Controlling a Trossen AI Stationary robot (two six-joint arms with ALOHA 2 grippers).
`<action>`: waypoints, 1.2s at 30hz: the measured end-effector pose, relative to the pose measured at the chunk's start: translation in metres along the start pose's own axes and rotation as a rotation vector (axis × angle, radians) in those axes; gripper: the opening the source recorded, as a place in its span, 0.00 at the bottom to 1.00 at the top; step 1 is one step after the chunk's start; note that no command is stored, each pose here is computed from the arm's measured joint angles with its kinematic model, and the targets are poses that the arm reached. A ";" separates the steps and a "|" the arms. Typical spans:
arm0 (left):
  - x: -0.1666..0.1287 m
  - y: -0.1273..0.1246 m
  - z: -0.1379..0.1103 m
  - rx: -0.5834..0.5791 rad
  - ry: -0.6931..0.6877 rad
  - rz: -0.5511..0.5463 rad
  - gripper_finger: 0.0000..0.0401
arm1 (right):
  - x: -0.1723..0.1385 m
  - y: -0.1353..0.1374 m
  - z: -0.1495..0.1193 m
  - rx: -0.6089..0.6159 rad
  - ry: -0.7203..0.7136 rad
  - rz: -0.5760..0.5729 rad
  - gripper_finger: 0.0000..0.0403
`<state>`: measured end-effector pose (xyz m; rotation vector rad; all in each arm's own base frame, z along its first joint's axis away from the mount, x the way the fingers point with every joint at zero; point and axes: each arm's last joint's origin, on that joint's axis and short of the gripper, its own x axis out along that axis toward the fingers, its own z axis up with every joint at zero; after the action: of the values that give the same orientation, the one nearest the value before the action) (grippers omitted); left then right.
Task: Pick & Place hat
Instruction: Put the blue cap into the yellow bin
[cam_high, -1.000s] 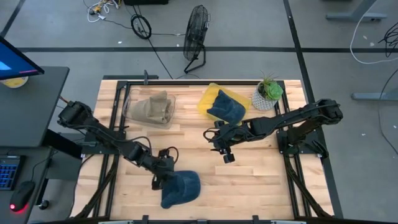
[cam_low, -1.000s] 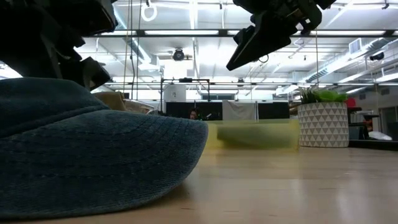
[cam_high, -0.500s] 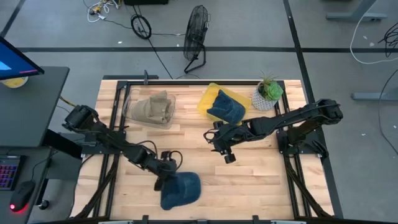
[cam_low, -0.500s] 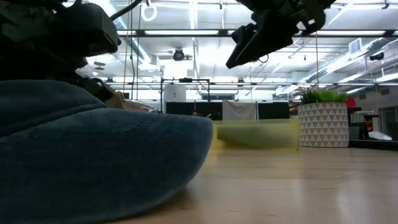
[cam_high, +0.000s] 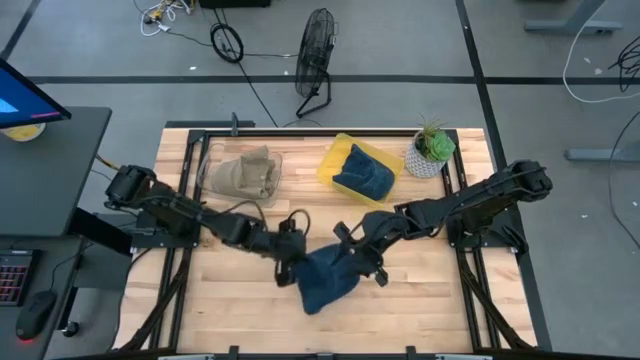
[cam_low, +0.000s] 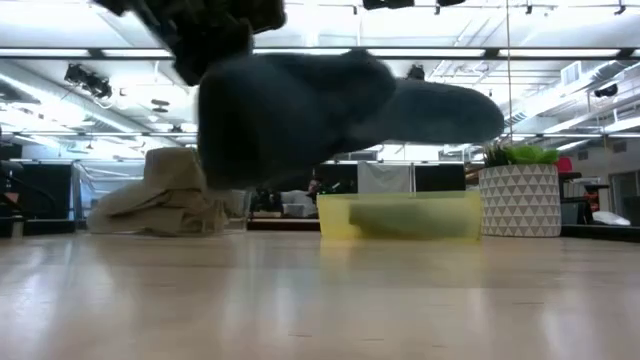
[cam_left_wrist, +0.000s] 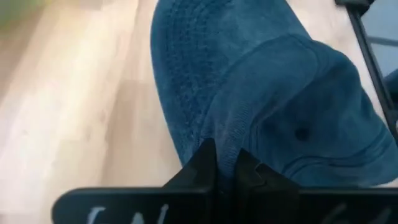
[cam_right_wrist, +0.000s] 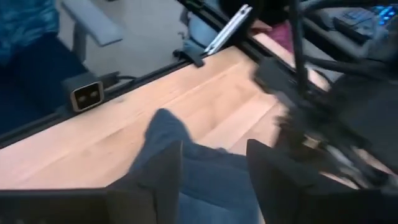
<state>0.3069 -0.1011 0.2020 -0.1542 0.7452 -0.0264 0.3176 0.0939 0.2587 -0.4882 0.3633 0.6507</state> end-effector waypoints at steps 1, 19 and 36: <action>0.000 0.005 0.006 0.002 0.004 -0.005 0.03 | 0.001 0.003 0.000 -0.008 0.006 0.012 0.47; -0.002 0.092 0.048 -0.123 0.005 -0.167 0.05 | 0.036 0.003 -0.046 -0.155 0.309 -0.025 0.64; -0.002 0.092 0.042 -0.111 0.086 -0.232 0.06 | 0.042 -0.002 -0.074 -0.479 0.523 0.023 0.23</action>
<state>0.3306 -0.0044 0.2200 -0.3470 0.8120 -0.2132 0.3371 0.0731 0.1788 -1.1215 0.7120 0.6271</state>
